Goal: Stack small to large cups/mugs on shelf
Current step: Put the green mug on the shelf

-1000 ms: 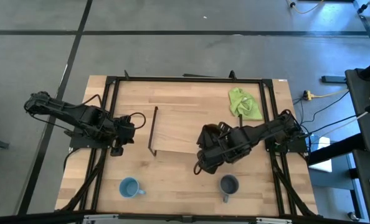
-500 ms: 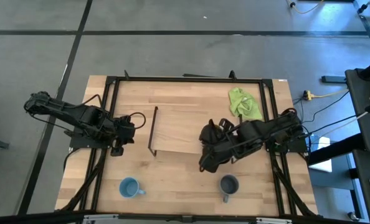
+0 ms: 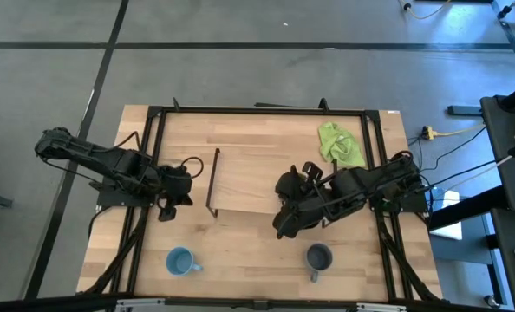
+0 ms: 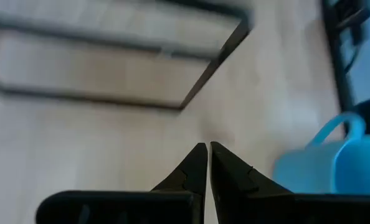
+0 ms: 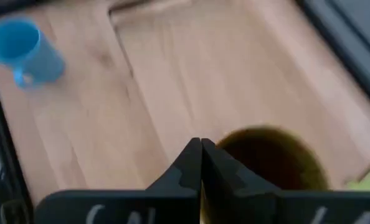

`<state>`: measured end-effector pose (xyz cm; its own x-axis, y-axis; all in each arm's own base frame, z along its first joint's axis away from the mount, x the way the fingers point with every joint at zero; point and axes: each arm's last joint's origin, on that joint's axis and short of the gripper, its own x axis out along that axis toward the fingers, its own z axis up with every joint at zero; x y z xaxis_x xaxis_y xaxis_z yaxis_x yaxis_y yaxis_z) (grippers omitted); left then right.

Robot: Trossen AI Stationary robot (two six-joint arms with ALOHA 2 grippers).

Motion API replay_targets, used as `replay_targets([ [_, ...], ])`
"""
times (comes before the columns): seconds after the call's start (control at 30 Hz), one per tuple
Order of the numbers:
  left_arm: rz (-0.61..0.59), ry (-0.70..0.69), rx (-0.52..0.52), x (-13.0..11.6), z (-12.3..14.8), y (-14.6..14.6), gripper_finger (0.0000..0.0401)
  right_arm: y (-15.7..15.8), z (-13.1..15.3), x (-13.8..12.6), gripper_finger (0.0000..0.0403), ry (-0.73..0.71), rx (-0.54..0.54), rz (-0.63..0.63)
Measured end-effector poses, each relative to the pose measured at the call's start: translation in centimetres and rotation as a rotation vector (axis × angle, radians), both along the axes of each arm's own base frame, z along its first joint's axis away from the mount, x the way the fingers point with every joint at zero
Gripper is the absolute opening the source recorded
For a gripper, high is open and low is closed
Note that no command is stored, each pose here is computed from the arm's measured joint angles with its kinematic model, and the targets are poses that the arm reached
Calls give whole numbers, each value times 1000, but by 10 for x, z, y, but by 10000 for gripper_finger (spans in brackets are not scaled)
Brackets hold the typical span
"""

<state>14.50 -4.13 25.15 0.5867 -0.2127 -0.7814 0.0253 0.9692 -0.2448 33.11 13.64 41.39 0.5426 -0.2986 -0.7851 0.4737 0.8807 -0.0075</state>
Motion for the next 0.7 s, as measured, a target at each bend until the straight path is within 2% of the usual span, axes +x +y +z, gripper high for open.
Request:
replay_targets([
  [0.1,-19,-111,-25,12,6,-5,14,-5,18,-6,11,-112,-28,-37],
  [0.17,-24,-126,-8,16,14,-6,14,-8,25,-13,7,-148,-26,-54],
  [0.23,-34,-95,21,18,23,-4,14,-12,31,-20,4,-162,-24,-74],
  [0.33,-40,48,72,14,28,0,14,-14,34,-24,8,-164,-29,-80],
  [0.43,-46,82,48,13,36,-1,14,-14,33,-25,9,-145,-42,-78],
  [0.5,-69,-12,-19,18,51,-4,14,-16,30,-29,8,-102,-62,-81],
  [0.57,-83,-163,-51,27,72,-8,14,-16,31,-29,6,-112,-65,-89],
  [0.63,-62,-299,-23,32,91,-8,14,-18,33,-32,6,-119,-75,-92],
  [0.7,-25,-383,32,39,105,-6,14,-22,37,-35,6,-157,-67,-146],
])
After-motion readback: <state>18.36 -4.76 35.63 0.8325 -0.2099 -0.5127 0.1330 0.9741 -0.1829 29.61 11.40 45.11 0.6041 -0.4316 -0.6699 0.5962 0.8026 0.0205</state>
